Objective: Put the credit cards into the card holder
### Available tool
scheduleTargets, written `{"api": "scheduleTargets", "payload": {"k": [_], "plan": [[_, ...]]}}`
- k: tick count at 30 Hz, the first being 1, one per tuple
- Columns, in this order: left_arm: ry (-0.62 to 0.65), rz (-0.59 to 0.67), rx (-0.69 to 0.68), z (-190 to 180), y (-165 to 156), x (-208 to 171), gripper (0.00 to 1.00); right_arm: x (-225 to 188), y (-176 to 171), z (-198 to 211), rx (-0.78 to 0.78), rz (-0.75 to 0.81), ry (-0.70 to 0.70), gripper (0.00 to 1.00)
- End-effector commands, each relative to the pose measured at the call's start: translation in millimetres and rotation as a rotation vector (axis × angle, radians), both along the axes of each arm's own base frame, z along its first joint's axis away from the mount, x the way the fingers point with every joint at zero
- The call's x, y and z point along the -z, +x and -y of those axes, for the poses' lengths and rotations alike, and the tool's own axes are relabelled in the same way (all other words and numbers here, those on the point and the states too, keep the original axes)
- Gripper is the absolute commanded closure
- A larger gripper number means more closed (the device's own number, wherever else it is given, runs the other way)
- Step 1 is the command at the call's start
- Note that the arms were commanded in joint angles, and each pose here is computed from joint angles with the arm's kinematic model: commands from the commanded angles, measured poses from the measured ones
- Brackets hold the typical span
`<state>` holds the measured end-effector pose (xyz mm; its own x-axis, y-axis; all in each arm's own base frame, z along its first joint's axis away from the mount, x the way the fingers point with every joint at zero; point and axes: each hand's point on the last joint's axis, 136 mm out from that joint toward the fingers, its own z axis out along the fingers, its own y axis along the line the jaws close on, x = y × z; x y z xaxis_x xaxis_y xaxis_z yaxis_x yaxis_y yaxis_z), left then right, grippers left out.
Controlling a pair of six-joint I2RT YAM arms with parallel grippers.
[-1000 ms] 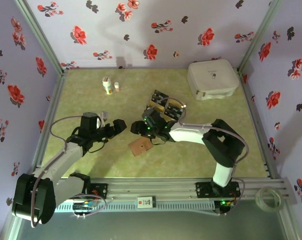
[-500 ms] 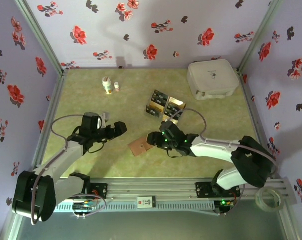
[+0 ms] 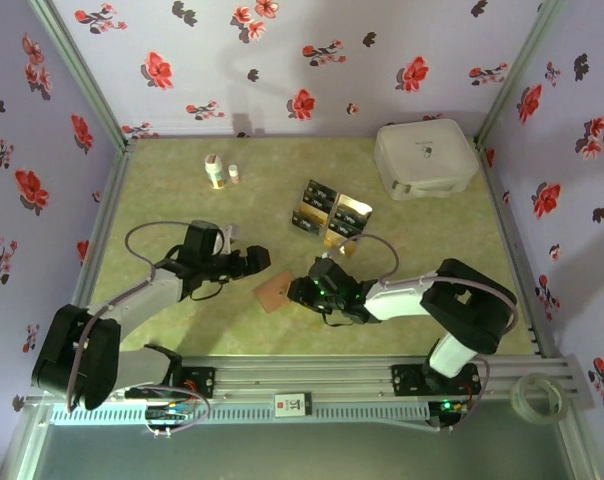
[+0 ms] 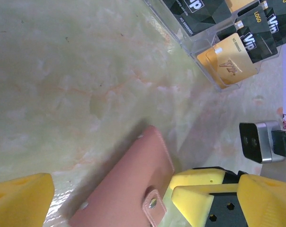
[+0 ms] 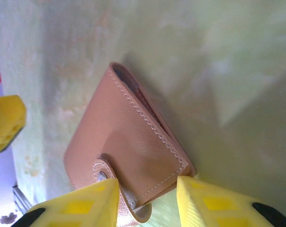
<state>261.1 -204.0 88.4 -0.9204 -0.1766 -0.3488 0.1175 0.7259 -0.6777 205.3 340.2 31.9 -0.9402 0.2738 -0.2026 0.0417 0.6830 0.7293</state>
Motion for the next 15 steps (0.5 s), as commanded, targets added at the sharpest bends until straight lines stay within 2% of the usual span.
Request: {"api": "scheduleTargets", "payload": {"k": [1,10,15], "plan": [[-0.015,0.044,0.009,5,6,-5,0.0,-8,14,-14,0.029,0.019,0.063,0.66],[-0.008,0.028,-0.032,-2,0,10,0.0,-20,66,-45,-0.001,0.025,0.139,0.68],[-0.007,0.02,-0.064,-7,-1,16,0.0,-30,78,-46,-0.018,0.04,0.138,0.66]]}}
